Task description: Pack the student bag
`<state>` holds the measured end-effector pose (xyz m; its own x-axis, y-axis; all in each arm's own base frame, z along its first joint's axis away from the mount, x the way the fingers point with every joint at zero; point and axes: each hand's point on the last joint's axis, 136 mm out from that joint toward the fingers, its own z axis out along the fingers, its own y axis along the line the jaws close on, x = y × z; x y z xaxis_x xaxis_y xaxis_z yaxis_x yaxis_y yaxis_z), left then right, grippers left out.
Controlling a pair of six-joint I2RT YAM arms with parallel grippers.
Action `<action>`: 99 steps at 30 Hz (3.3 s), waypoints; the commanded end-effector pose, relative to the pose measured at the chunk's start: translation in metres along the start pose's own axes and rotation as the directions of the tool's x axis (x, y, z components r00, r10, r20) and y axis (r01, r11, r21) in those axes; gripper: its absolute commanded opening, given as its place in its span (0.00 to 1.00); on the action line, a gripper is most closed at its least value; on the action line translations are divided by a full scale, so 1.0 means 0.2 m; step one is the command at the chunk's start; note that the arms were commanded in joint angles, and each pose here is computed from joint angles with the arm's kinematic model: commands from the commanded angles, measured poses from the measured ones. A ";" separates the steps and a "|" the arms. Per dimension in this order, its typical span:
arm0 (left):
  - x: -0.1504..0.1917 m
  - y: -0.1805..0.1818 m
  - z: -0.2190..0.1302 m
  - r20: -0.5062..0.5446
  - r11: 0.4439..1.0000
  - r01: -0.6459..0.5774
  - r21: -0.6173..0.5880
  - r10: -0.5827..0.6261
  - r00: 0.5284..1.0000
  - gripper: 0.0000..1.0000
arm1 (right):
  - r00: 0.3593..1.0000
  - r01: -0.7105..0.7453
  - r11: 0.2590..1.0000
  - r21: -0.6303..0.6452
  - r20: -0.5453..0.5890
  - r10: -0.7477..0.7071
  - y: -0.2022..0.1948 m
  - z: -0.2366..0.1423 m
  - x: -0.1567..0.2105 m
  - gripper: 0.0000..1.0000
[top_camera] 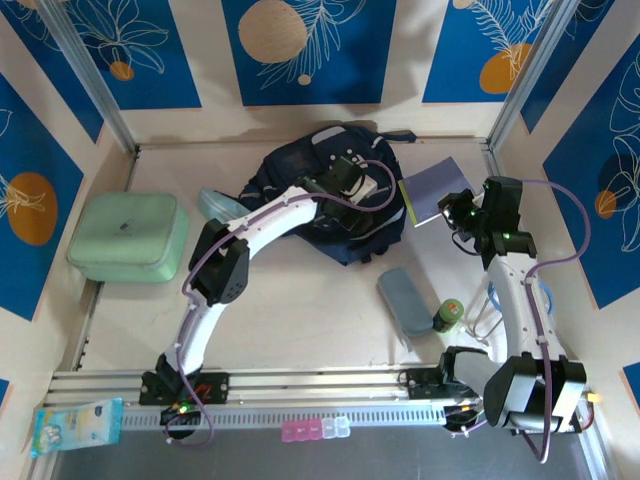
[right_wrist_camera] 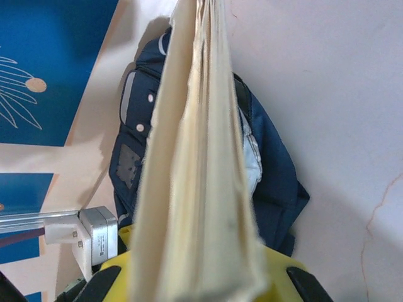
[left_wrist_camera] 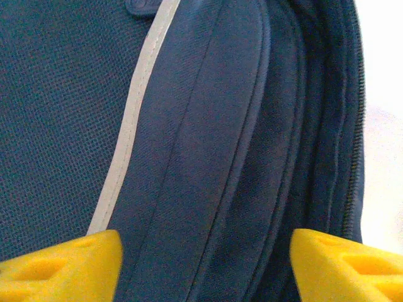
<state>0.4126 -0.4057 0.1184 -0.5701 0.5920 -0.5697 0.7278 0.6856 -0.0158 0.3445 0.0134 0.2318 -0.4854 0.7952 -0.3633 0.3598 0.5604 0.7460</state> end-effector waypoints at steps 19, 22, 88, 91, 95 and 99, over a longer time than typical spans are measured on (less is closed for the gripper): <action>-0.02 0.14 0.10 -0.064 0.986 -0.067 -0.149 0.058 0.996 0.16 | 0.999 0.009 1.000 0.020 0.034 -0.010 -0.01 -0.03 0.00 0.00; -0.11 0.15 -0.02 0.000 0.984 -0.034 -0.172 0.035 0.999 0.02 | 0.998 0.017 0.999 0.032 0.059 -0.018 -0.01 -0.06 -0.02 0.00; -0.52 0.45 -0.80 0.435 0.886 0.463 0.037 -0.431 0.790 0.00 | 0.890 -0.228 0.958 -0.173 -0.435 0.134 0.46 1.04 0.69 0.61; -0.54 0.42 -0.78 0.428 0.899 0.433 0.069 -0.418 0.801 0.00 | 0.885 -0.251 0.960 -0.124 -0.432 0.175 0.36 0.90 0.65 0.63; -0.52 0.38 -0.69 0.386 0.911 0.401 0.098 -0.407 0.828 0.00 | 0.916 -0.217 0.976 -0.017 -0.349 0.198 0.14 0.73 0.58 0.63; -0.48 0.29 -0.54 0.306 0.910 0.370 0.188 -0.412 0.858 0.01 | 0.961 -0.159 0.978 0.134 -0.205 0.185 -0.09 0.53 0.48 0.63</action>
<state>0.4643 -0.3560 0.2461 -0.6962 0.1212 -0.7076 0.4521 0.8397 -0.3009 0.4106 0.1368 0.1494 -0.6064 0.7942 -0.0393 0.4175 0.3600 0.8343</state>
